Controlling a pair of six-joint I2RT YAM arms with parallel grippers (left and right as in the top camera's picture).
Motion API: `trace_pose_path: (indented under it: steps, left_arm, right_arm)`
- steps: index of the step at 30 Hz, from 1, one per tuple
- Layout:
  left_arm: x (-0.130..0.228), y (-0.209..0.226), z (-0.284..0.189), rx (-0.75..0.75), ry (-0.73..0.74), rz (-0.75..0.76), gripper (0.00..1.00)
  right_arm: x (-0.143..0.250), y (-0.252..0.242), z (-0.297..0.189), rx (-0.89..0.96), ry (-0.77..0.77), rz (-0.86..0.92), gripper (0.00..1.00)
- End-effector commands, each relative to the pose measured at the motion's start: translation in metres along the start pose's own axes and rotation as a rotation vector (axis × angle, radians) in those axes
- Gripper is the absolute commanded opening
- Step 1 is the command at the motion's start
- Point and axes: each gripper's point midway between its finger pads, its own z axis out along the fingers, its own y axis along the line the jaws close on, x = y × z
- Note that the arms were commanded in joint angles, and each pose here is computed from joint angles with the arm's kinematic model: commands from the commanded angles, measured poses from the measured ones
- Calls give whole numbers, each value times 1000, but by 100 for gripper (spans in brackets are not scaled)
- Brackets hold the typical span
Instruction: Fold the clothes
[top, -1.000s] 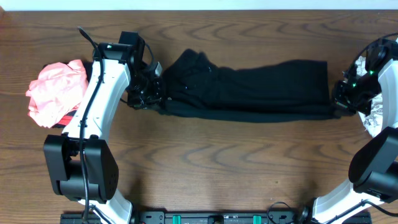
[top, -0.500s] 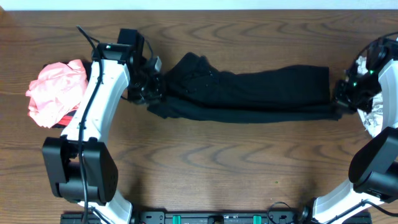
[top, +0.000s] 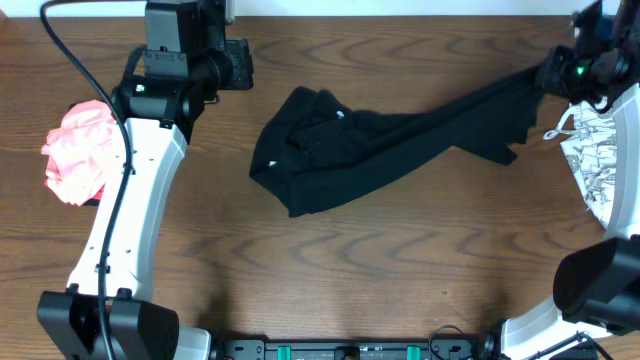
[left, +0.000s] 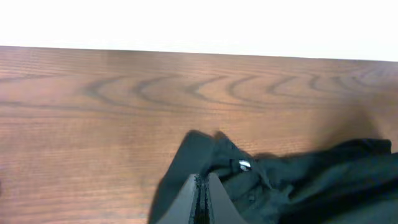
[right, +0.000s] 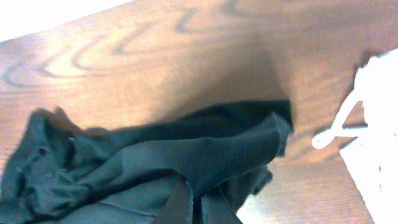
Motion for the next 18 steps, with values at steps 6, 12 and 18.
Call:
trace_pose_path:
  steps: [6,12,18]
  left_arm:
    - [95,-17,-16,39,398,-131,50]
    - [156,-45,-25,93,625,-134,90]
    - [195,-50,-7,100,693,-104,92]
  right_arm:
    - [15,-9,-13,89,49,42,1]
    - [27,-10,-14,98,100,51,1]
    - [34,-11,-15,100,128,46,1]
